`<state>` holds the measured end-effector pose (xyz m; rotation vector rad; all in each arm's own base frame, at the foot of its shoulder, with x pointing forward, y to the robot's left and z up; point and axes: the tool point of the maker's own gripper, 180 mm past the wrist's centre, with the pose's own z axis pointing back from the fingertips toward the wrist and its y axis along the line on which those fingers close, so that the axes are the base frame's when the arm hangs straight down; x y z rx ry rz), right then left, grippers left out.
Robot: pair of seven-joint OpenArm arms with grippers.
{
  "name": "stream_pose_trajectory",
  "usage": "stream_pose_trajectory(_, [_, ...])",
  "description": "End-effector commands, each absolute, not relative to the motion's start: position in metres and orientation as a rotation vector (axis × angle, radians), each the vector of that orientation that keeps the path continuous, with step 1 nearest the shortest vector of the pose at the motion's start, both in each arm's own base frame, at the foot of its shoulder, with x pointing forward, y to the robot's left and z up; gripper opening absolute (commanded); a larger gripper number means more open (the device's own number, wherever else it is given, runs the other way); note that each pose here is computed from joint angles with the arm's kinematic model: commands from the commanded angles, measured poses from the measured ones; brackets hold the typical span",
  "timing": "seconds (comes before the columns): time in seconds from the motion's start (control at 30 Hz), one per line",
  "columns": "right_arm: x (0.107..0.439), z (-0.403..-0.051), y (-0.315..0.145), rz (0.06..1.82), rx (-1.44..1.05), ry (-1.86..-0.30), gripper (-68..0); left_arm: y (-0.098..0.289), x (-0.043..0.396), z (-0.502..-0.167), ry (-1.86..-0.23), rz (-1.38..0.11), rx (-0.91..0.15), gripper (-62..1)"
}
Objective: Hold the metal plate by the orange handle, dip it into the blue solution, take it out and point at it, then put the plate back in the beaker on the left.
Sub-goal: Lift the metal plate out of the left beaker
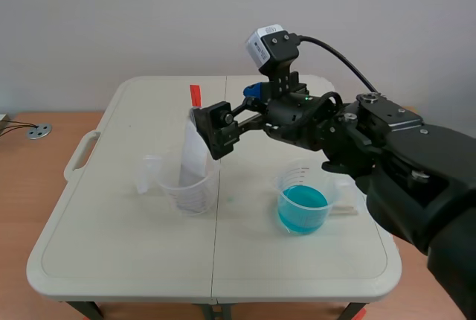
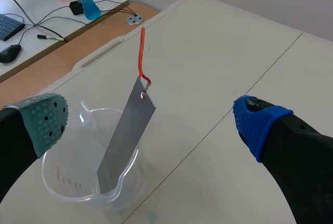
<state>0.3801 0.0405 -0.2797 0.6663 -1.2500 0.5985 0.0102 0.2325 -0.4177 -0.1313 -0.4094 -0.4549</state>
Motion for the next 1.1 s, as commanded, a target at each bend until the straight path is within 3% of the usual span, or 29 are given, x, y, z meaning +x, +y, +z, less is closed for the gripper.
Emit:
stream_pose_trajectory(0.0, [0.389, -0.258, 0.05, 0.624, 0.687, -1.302, -1.2, 0.228, 0.017, -0.415, -0.433, -0.453, -0.139, -59.1])
stream_pose_trajectory(0.93, [0.415, -0.258, 0.099, 0.647, 0.738, -1.226, -1.3, 0.227, 0.017, -0.415, -0.434, -0.451, -0.14, -59.0])
stream_pose_trajectory(1.07, [0.412, -0.26, 0.102, 0.655, 0.741, -1.21, -10.0, 0.227, 0.017, -0.415, -0.434, -0.451, -0.14, -59.1])
